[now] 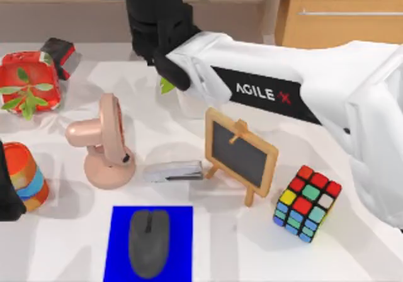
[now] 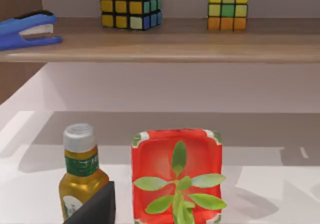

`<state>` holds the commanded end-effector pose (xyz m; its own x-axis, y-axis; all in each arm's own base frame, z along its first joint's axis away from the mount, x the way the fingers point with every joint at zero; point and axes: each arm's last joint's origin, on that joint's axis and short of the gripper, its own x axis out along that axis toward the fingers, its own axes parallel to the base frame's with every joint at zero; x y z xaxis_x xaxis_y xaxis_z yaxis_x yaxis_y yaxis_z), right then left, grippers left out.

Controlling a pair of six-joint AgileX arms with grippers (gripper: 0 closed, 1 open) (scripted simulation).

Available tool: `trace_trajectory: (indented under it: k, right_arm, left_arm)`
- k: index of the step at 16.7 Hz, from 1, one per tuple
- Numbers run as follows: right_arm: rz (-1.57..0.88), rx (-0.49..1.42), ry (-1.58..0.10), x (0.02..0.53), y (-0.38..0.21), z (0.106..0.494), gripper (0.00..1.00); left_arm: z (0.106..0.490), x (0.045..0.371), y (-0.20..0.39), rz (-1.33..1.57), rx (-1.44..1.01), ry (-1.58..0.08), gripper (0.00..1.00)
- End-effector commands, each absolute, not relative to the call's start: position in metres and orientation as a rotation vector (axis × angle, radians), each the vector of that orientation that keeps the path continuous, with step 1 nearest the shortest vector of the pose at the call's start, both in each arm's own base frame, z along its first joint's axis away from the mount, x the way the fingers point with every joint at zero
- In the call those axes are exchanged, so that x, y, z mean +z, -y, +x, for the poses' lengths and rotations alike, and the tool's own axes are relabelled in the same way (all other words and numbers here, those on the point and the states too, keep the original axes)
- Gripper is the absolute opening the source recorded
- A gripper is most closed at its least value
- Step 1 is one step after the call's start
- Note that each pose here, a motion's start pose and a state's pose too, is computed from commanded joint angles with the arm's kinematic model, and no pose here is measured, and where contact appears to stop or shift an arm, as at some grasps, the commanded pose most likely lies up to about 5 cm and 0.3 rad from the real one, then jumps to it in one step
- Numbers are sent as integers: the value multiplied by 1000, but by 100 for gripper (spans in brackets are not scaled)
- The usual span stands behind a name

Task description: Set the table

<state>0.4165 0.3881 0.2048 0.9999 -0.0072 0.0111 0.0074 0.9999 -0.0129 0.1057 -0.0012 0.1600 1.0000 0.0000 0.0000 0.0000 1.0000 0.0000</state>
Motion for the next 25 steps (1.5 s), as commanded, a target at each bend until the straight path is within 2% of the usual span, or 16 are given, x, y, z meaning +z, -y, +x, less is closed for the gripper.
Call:
trace_trajectory:
  k: [12,25]
  right_arm:
    - [-13,-7,11,205,-388,437,100]
    - [-13,-7,11,205,-388,437,2]
  left_arm:
    - [106,160,1,0,0,0,100]
    - [106,160,1,0,0,0,100]
